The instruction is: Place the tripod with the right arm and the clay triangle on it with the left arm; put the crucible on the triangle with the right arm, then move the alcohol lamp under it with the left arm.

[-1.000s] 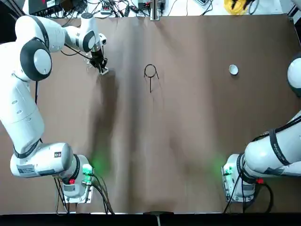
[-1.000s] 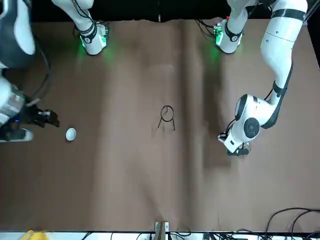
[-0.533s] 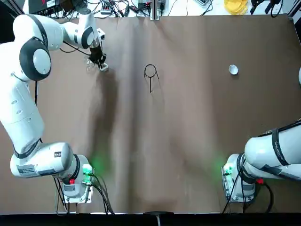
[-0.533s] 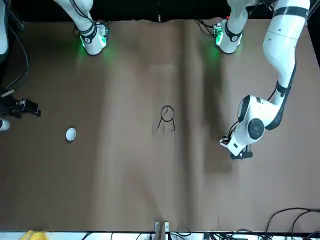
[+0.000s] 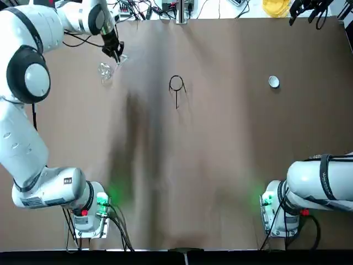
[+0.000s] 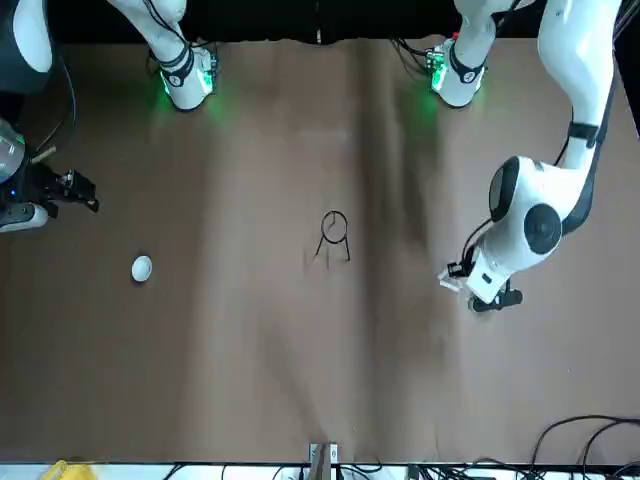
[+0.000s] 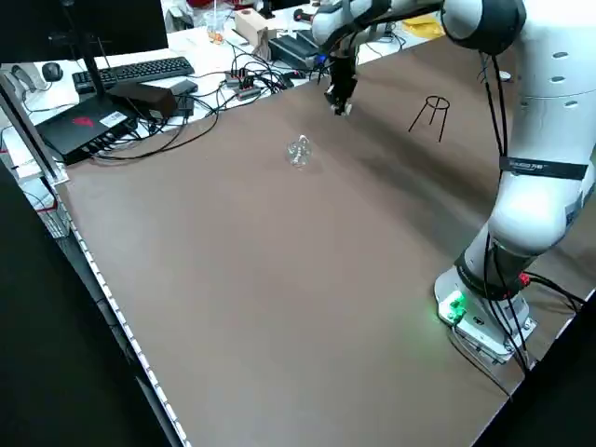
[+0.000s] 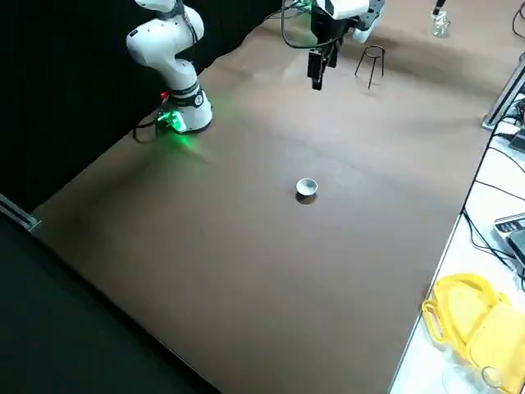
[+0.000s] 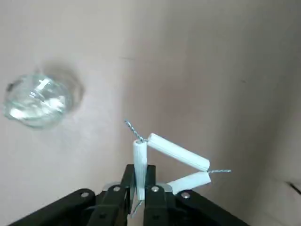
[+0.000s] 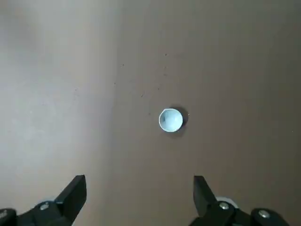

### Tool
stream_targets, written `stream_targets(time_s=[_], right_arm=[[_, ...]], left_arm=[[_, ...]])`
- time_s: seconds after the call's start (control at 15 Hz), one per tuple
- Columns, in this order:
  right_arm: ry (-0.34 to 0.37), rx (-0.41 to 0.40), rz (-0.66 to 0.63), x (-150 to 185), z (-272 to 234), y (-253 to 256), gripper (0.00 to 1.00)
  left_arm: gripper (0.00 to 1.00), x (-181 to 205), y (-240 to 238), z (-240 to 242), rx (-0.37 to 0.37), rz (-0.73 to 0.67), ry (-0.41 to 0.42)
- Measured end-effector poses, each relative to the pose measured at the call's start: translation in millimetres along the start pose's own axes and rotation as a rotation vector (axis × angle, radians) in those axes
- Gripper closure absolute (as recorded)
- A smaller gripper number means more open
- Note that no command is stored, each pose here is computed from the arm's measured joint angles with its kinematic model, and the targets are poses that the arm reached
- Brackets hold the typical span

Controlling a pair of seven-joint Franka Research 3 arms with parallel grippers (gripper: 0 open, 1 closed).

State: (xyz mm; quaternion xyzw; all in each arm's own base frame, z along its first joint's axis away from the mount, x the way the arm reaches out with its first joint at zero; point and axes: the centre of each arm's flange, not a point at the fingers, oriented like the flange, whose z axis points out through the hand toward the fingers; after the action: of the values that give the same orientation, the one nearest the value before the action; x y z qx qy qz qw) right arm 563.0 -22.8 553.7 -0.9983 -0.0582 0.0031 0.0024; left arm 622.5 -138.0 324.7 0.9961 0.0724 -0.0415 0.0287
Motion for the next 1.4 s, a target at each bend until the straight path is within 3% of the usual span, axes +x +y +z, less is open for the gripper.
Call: stream_targets(time_s=[0.33,0.4,0.87,1.4], right_arm=[[-0.009,0.001,-0.015,-0.1,1.8,-8.8,0.00],[-0.018,0.002,-0.015,-1.0,4.7,-9.0,0.00],[-0.048,0.007,-0.010,-4.5,15.0,-6.5,0.00],[-0.074,0.011,-0.010,-7.4,22.9,-7.0,0.00]], left_arm=[[0.87,-41.7,88.3,-52.4,-0.060,0.059,-0.047],[0.87,-64.7,128.8,-58.0,-0.072,0.085,-0.055],[0.87,-138.5,257.9,-30.3,-0.085,0.154,-0.111],[0.87,-150.3,275.2,-0.1,-0.058,0.176,-0.146]])
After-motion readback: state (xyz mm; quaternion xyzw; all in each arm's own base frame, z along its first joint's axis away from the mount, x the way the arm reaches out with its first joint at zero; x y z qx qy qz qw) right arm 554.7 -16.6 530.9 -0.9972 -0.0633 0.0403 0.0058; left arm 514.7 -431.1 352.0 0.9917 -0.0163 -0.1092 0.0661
